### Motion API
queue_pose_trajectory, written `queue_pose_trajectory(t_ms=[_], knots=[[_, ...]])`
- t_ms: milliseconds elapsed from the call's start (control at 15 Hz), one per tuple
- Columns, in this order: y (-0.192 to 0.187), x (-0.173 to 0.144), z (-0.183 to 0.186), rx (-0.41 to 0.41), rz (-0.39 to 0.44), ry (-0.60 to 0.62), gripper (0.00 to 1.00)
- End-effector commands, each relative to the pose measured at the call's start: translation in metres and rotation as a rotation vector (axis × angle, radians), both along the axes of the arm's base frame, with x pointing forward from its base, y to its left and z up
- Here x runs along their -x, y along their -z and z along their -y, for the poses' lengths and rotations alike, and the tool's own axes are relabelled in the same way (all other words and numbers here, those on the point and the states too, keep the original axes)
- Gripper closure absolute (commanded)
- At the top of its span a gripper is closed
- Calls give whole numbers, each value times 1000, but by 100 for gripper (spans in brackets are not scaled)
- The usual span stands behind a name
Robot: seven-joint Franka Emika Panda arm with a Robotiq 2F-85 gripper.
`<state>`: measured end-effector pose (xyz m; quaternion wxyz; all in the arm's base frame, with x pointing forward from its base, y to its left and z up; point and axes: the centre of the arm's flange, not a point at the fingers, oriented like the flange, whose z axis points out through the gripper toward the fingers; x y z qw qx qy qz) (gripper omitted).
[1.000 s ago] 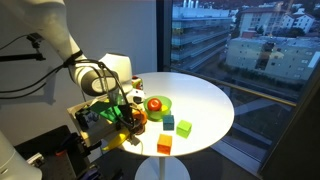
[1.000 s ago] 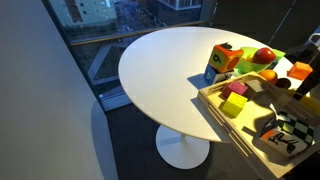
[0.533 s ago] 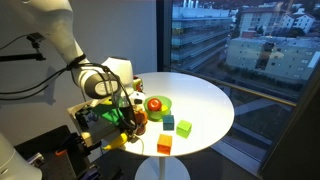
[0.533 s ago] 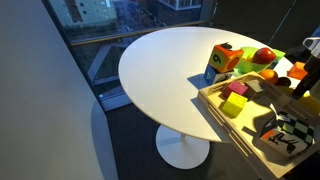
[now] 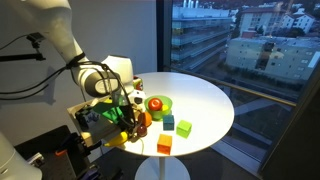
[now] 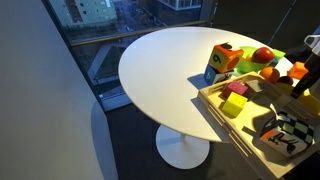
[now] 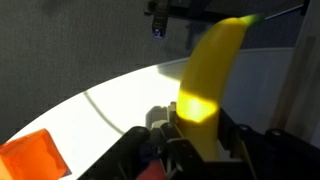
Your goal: Put the banana on the tray
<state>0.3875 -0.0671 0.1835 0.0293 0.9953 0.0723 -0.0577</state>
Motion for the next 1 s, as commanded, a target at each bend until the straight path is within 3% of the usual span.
queue_pose_trajectory(t_ms=[0, 933], knots=[[-26, 9, -6, 21, 6, 10, 84], [-83, 20, -50, 6, 41, -42, 84]])
